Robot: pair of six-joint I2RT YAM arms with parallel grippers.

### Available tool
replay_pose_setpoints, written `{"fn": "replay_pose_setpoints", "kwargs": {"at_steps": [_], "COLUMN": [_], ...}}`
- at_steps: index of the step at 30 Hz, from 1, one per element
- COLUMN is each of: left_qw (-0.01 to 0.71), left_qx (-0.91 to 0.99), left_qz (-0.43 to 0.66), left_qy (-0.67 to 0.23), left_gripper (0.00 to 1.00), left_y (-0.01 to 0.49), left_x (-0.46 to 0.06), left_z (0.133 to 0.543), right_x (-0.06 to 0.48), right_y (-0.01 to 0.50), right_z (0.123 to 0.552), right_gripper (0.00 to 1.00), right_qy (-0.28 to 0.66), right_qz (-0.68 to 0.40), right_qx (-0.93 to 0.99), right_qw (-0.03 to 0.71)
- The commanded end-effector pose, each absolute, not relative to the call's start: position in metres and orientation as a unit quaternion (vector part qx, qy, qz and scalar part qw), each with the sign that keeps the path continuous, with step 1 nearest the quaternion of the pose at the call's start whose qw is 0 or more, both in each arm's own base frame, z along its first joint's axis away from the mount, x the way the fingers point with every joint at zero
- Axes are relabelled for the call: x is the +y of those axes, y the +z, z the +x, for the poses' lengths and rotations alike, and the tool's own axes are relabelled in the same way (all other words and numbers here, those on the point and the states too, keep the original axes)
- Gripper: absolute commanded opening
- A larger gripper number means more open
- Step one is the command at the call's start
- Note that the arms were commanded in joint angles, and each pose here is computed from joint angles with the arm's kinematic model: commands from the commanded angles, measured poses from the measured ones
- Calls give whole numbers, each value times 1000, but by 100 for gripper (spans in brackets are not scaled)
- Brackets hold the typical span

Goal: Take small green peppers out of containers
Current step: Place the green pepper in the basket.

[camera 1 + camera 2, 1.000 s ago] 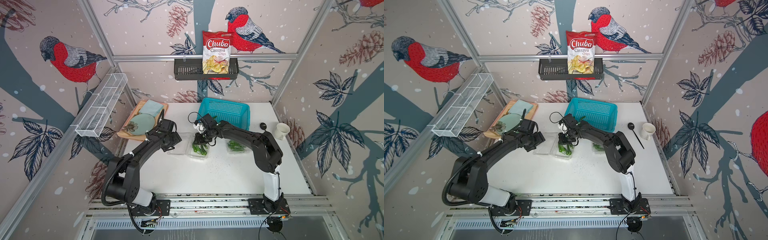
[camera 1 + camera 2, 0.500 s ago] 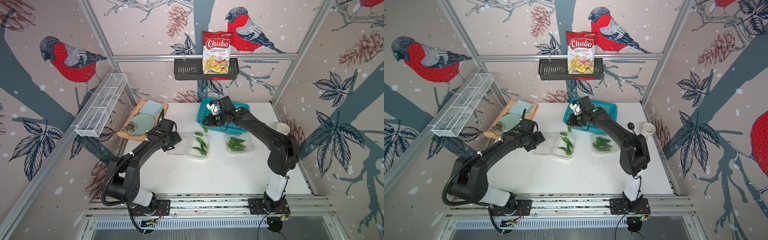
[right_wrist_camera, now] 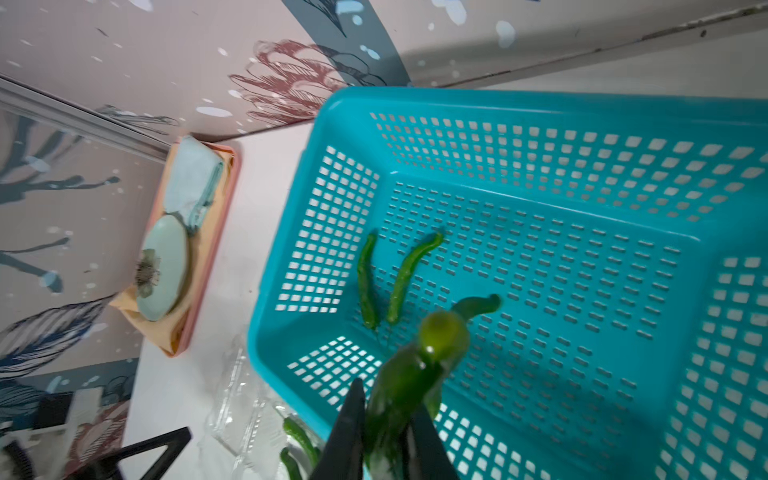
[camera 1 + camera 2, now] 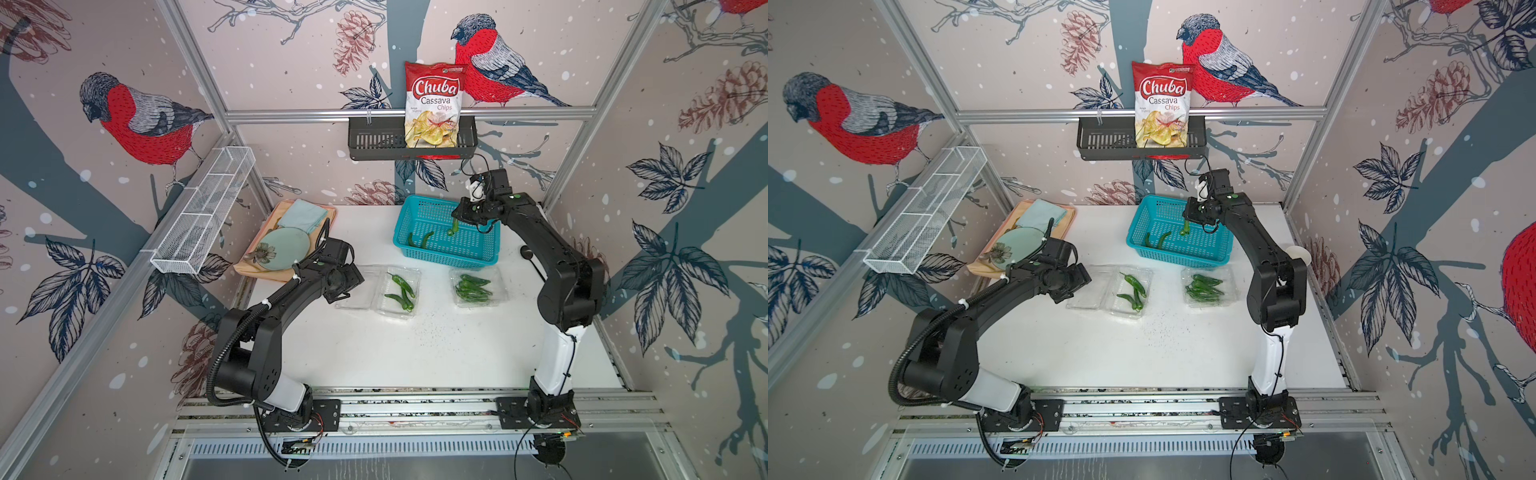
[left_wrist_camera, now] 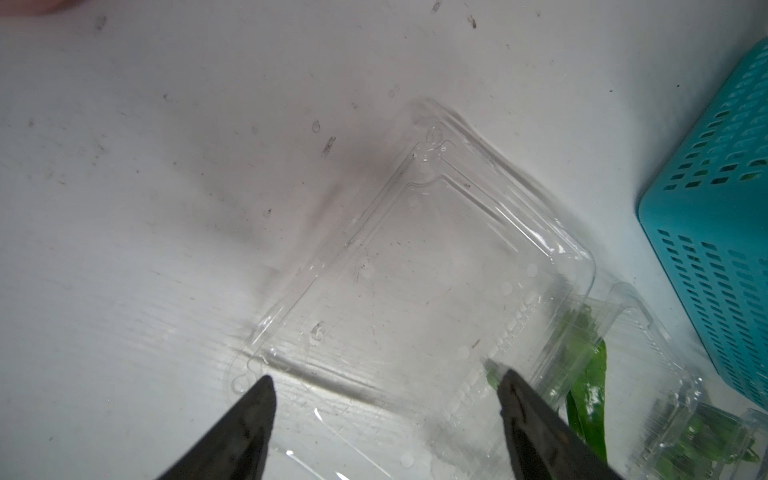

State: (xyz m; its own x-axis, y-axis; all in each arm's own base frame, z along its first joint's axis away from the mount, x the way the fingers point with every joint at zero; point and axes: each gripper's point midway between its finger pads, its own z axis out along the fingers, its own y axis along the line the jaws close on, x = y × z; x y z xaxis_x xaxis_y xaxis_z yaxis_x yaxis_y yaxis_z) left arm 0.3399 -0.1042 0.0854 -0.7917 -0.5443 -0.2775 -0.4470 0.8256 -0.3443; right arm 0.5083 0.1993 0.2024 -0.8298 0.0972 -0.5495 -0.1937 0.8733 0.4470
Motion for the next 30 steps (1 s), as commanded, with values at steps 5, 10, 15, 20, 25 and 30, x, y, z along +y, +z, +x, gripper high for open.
{"fn": "replay_pose_setpoints", "kwargs": {"at_steps": [5, 10, 15, 20, 25, 30], "left_qw": [188, 196, 199, 199, 200, 194], "left_qx": [934, 932, 931, 930, 929, 932], "left_qz": [-275, -274, -276, -278, -279, -276], "left_qy": [-132, -136, -136, -137, -137, -135], "left_gripper": [82, 82, 82, 82, 82, 82], "left_y": [87, 95, 97, 96, 98, 95], "left_x": [-103, -105, -104, -104, -103, -104], "left_z": [342, 347, 348, 345, 344, 342], "right_x": [171, 181, 204, 201, 175, 148], "right_y": [193, 209, 222, 223, 216, 208], "right_z": [537, 538, 516, 498, 487, 496], "right_gripper": [19, 18, 18, 18, 18, 18], "right_qy": [165, 160, 164, 194, 207, 216], "right_qz": [4, 5, -10, 22, 60, 84], "right_qx": [923, 915, 906, 889, 870, 856], "right_qw": [347, 369, 390, 414, 443, 461]}}
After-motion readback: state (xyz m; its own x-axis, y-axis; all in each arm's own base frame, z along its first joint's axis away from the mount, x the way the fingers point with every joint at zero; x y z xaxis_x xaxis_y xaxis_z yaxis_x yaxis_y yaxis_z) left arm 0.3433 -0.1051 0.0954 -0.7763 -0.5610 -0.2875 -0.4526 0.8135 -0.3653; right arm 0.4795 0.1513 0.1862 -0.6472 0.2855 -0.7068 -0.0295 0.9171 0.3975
